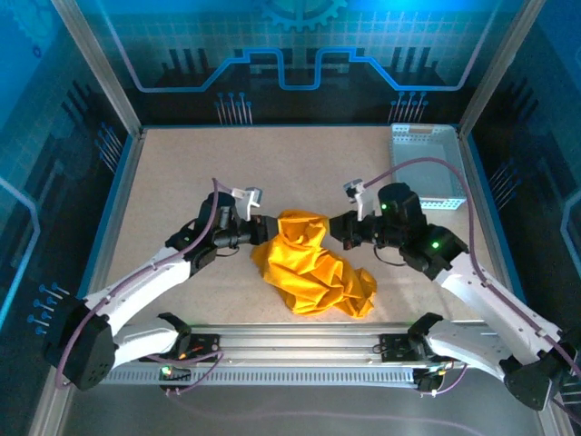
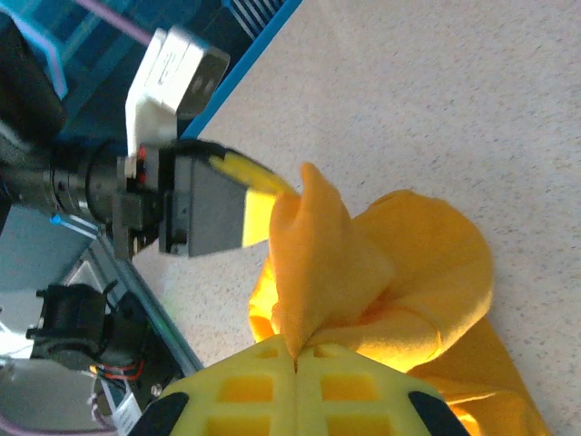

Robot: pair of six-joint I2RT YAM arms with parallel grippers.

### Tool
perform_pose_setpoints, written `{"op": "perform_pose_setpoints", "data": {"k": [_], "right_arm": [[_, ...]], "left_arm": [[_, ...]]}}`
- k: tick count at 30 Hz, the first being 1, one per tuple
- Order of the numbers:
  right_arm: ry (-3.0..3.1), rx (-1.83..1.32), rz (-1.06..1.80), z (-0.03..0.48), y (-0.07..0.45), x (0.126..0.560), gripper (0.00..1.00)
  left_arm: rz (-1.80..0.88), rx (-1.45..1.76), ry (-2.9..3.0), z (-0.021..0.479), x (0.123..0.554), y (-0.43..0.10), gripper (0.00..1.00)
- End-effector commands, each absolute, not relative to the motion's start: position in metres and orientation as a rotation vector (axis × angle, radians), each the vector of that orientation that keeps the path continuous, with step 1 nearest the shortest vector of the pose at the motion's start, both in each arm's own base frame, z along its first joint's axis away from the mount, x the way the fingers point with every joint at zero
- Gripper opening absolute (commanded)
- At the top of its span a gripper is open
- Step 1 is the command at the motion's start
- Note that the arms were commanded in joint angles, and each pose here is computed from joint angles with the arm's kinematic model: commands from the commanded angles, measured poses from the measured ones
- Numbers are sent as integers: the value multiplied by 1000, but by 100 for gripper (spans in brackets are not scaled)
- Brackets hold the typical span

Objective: Fold the inside-out t-shirt

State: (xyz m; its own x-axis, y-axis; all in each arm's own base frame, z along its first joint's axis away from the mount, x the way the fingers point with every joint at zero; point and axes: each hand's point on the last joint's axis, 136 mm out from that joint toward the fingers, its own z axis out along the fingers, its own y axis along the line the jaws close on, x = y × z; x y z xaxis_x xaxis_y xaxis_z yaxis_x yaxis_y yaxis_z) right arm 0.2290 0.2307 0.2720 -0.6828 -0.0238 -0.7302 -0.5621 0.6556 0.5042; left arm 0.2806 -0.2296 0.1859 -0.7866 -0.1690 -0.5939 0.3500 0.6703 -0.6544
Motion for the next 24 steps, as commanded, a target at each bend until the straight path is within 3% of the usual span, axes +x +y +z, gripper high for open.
{"op": "perform_pose_setpoints", "data": {"k": [1, 3, 7, 13, 17, 24], "right_arm": [[2237, -384, 993, 246, 222, 236, 0], [2273, -364, 1006, 225, 223, 241, 0], [2275, -348, 1029, 214, 227, 244, 0], [2258, -353, 1037, 220, 227, 243, 0], [2243, -348, 1051, 222, 227, 241, 0], [2222, -368, 1058, 231, 229, 237, 0]], "left_arm": [[-1005, 201, 2264, 187, 276, -228, 32], [-829, 178, 2340, 176, 278, -216, 41], [-529, 292, 2358, 182, 265, -213, 45], [-608, 491, 2303, 197, 236, -261, 50], [-555, 478, 2364, 177, 246, -273, 42], [-663, 550, 2390, 161, 243, -310, 43]]}}
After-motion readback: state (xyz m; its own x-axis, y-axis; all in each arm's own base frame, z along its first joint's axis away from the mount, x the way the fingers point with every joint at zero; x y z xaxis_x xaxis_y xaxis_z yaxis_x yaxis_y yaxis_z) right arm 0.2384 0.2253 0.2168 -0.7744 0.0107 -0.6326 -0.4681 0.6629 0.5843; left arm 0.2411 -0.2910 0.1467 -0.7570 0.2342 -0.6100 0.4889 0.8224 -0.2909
